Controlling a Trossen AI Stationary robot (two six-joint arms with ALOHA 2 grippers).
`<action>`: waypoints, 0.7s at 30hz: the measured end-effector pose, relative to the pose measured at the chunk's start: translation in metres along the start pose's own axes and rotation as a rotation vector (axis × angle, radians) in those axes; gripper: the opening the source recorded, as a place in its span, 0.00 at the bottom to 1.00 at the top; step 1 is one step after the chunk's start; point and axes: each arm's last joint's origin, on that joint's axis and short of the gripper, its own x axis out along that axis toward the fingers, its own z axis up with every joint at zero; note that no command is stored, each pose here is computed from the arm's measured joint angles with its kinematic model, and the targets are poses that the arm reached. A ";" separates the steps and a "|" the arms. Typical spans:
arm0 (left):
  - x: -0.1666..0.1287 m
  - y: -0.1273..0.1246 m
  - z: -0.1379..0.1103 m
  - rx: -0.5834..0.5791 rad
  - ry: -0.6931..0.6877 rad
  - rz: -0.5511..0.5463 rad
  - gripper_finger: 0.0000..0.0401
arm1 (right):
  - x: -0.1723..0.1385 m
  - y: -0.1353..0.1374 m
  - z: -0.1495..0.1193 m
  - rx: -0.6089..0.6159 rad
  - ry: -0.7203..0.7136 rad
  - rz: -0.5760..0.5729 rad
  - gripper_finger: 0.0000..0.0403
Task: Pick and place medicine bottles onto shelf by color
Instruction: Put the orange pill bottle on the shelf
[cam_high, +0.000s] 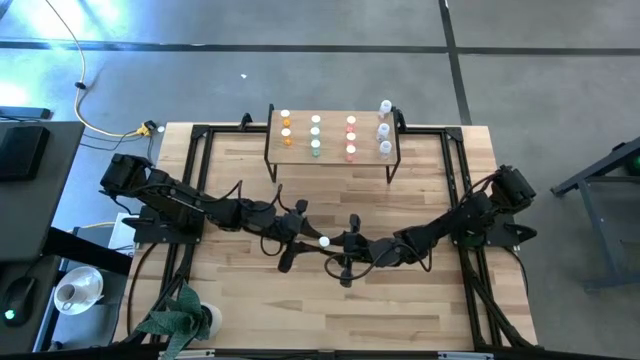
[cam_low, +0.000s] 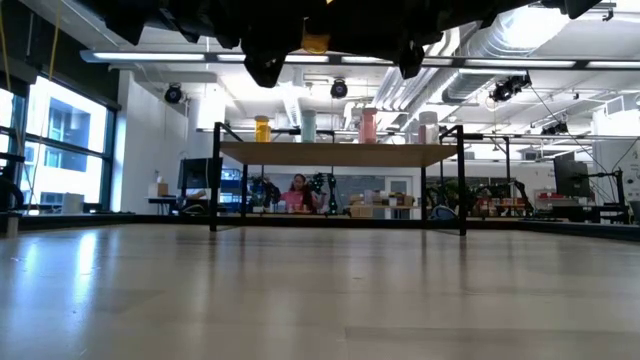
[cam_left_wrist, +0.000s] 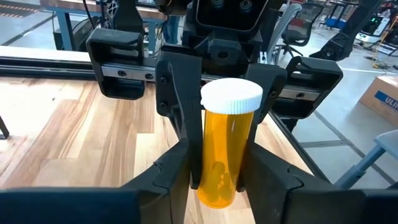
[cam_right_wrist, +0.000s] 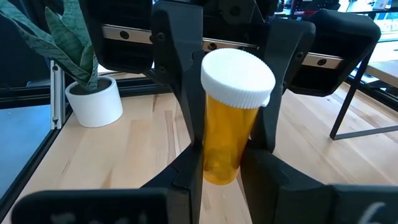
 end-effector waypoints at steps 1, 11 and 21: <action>0.000 0.000 0.000 0.001 0.000 0.000 0.29 | 0.000 0.000 0.000 0.002 0.000 0.000 0.19; 0.000 -0.002 0.000 0.011 -0.001 -0.007 0.27 | 0.000 0.000 0.000 0.006 -0.001 0.001 0.19; 0.000 -0.002 -0.001 0.011 0.000 -0.011 0.26 | 0.000 0.000 -0.001 -0.025 0.008 0.006 0.36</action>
